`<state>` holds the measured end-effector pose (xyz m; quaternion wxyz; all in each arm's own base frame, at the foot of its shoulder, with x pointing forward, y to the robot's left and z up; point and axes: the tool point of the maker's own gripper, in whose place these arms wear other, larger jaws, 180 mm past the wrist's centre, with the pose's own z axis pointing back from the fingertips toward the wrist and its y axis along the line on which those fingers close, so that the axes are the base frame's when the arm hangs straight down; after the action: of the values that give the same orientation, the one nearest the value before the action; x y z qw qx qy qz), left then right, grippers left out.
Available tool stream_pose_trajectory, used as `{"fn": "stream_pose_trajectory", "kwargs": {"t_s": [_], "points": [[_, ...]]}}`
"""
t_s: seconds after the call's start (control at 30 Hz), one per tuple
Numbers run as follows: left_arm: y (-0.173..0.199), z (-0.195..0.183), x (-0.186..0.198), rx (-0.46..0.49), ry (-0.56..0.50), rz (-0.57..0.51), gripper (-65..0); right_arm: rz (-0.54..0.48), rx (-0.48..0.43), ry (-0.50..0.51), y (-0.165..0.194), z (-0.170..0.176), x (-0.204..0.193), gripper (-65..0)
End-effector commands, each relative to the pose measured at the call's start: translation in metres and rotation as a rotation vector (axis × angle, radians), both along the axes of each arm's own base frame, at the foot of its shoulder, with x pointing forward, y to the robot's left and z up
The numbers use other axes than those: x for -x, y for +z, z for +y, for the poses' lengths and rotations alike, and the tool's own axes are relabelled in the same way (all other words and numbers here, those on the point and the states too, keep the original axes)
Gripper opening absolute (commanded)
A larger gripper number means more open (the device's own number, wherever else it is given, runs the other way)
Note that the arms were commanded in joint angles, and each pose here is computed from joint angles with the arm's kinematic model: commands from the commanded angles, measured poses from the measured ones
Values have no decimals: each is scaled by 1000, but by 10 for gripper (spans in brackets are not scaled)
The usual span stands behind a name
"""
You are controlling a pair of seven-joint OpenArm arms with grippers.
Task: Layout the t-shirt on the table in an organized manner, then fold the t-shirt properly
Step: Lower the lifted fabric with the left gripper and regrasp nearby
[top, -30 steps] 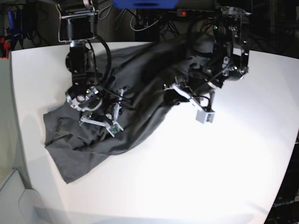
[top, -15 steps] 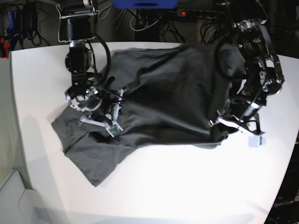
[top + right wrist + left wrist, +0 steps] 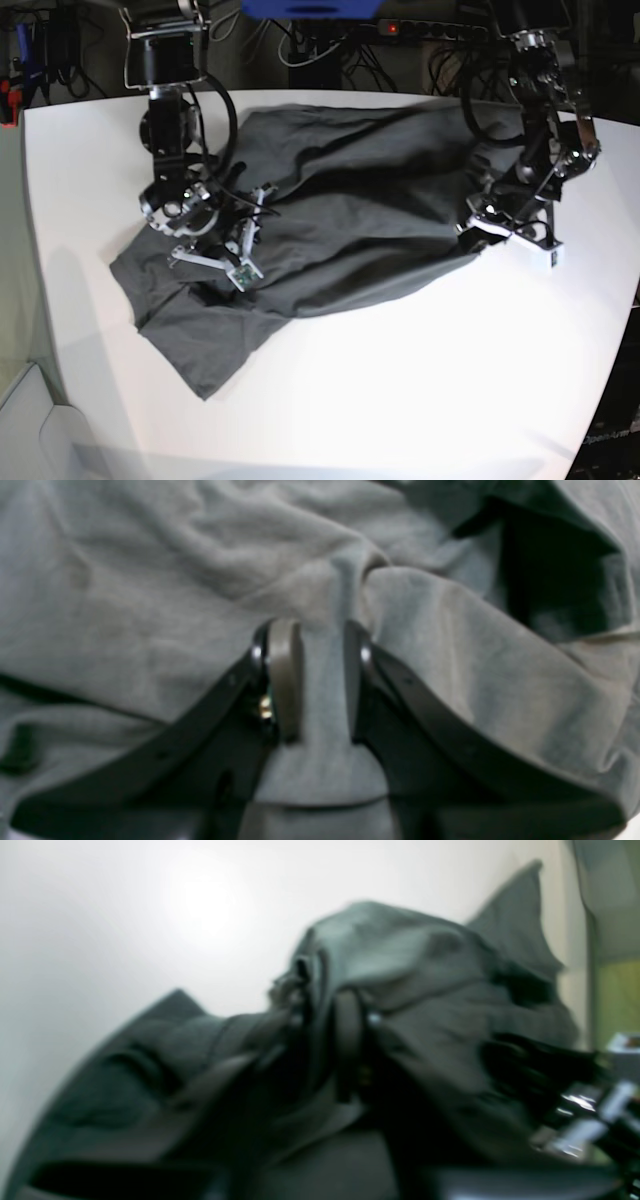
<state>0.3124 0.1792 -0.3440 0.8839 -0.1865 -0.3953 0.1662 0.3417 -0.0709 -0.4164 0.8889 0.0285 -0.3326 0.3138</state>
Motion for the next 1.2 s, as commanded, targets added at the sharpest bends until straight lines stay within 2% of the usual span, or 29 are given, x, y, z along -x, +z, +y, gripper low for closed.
{"fn": "stream_pose_trajectory", "kwargs": {"t_s": [0.0, 0.17, 0.3, 0.43, 0.63, 0.83, 0.93, 1.0, 1.07, 1.17], "points": [[10, 6, -5, -7, 16, -36, -412, -47, -22, 2, 13, 4, -11, -483], [16, 13, 4, -23, 37, -47, -2, -45, -22, 2, 13, 4, -11, -483], [26, 8, 13, -27, 38, -77, 0, -47, -19, 2, 14, 4, -12, -483], [24, 33, 8, -20, 115, -77, 0, -48, -21, 3, 14, 5, -12, -483], [7, 64, -20, 53, 216, -43, 0, -51, -22, 6, 15, 6, -13, -483], [-18, 56, -40, 132, 224, 22, 0, -55, -21, 7, 16, 5, -14, -482], [-30, 28, -42, 132, 143, 65, 0, -57, -18, 7, 16, 5, -15, -481], [-32, -4, -42, 110, 43, 83, 0, -58, -18, 7, 17, 5, -15, -481], [-43, -34, -29, 96, -67, 146, 0, -70, -18, 7, 21, 5, -20, -481], [-39, -55, -20, 61, -182, 182, 0, -78, -18, 6, 24, 4, -23, -481]]}}
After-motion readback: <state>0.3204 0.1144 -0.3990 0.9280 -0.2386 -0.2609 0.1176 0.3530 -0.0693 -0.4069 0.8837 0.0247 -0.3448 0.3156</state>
